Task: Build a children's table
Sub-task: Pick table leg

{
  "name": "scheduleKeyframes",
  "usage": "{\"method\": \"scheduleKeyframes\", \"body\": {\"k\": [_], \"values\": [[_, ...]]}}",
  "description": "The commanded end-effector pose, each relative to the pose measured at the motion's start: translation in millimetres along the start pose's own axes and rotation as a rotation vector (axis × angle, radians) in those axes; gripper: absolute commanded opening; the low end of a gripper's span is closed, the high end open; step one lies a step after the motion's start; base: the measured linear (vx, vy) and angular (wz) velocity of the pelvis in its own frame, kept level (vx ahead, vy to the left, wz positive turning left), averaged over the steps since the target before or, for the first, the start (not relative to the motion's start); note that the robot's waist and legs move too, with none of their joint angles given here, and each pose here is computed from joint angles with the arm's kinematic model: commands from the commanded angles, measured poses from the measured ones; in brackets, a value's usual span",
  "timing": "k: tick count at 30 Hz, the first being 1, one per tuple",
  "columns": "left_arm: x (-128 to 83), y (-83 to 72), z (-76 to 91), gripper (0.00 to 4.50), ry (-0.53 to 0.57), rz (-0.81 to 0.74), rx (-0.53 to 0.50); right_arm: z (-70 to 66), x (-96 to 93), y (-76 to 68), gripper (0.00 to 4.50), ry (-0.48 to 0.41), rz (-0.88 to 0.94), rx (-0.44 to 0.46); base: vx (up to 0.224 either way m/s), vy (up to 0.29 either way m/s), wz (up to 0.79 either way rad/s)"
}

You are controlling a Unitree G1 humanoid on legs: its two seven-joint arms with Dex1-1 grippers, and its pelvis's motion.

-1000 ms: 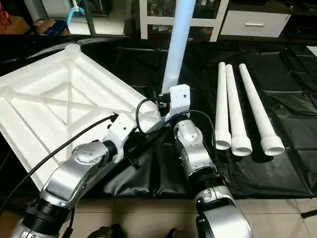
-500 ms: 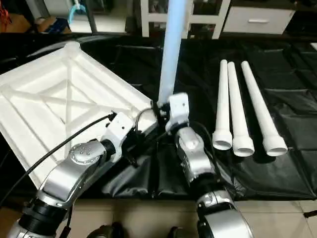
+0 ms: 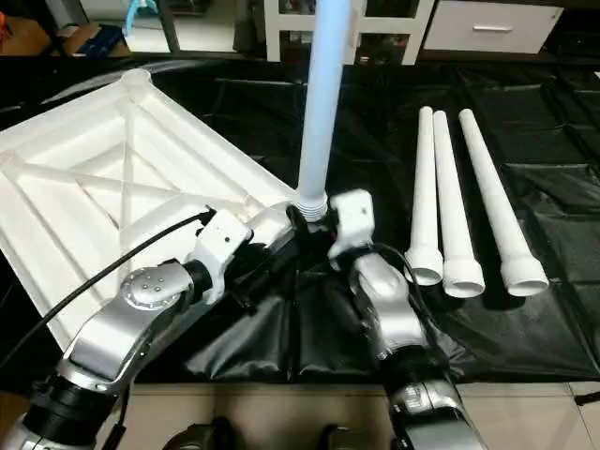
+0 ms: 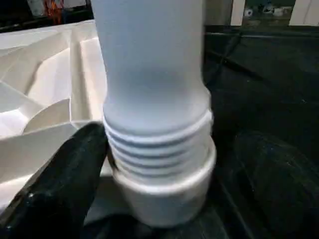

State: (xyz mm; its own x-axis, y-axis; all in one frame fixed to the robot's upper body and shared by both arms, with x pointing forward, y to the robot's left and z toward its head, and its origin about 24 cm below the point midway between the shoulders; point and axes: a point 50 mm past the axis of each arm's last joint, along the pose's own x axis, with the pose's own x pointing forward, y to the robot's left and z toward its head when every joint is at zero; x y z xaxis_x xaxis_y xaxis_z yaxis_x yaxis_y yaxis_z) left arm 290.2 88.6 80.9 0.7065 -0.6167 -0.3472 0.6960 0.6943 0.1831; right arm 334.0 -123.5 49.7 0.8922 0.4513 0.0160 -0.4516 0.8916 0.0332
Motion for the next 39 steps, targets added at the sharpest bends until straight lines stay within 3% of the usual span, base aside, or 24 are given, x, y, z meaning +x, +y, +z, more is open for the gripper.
{"method": "scheduleKeyframes", "body": {"k": [1,9,15,19,25,30,34,39], "values": [[-5.9,10.3,-17.0,0.00,0.058,0.040,-0.014,-6.5,-9.9,-4.1,4.44,0.032,0.018,0.007,0.000,0.000,0.00],[-16.1,14.8,-32.2,0.00,0.108,-0.098,0.029,16.8,-32.0,-21.5,4.44,0.025,0.190,-0.029,0.000,0.000,0.00],[-28.9,15.7,-47.8,0.00,0.164,-0.230,0.101,27.5,-35.8,-33.7,4.44,0.048,0.238,-0.062,0.000,0.000,0.00],[-35.9,18.9,-53.8,0.00,0.187,-0.252,0.118,32.5,-40.5,-32.4,4.44,0.085,0.372,-0.065,0.000,0.000,0.00],[-38.3,18.4,-48.7,0.00,0.133,-0.281,0.146,29.4,-51.5,-33.6,4.44,0.191,0.533,-0.063,0.000,0.000,0.00],[-36.3,23.1,-42.0,0.00,0.072,-0.250,0.119,27.6,-50.8,-37.9,4.44,0.197,0.516,-0.061,0.000,0.000,0.00],[-33.2,23.2,-33.4,0.65,0.036,-0.252,0.113,29.0,-50.8,-39.2,4.50,0.197,0.516,-0.055,0.000,0.000,0.00],[-24.0,24.8,-25.9,0.65,0.028,-0.235,0.163,30.0,-51.5,-39.0,4.50,0.200,0.526,-0.054,0.000,0.000,0.00]]}}
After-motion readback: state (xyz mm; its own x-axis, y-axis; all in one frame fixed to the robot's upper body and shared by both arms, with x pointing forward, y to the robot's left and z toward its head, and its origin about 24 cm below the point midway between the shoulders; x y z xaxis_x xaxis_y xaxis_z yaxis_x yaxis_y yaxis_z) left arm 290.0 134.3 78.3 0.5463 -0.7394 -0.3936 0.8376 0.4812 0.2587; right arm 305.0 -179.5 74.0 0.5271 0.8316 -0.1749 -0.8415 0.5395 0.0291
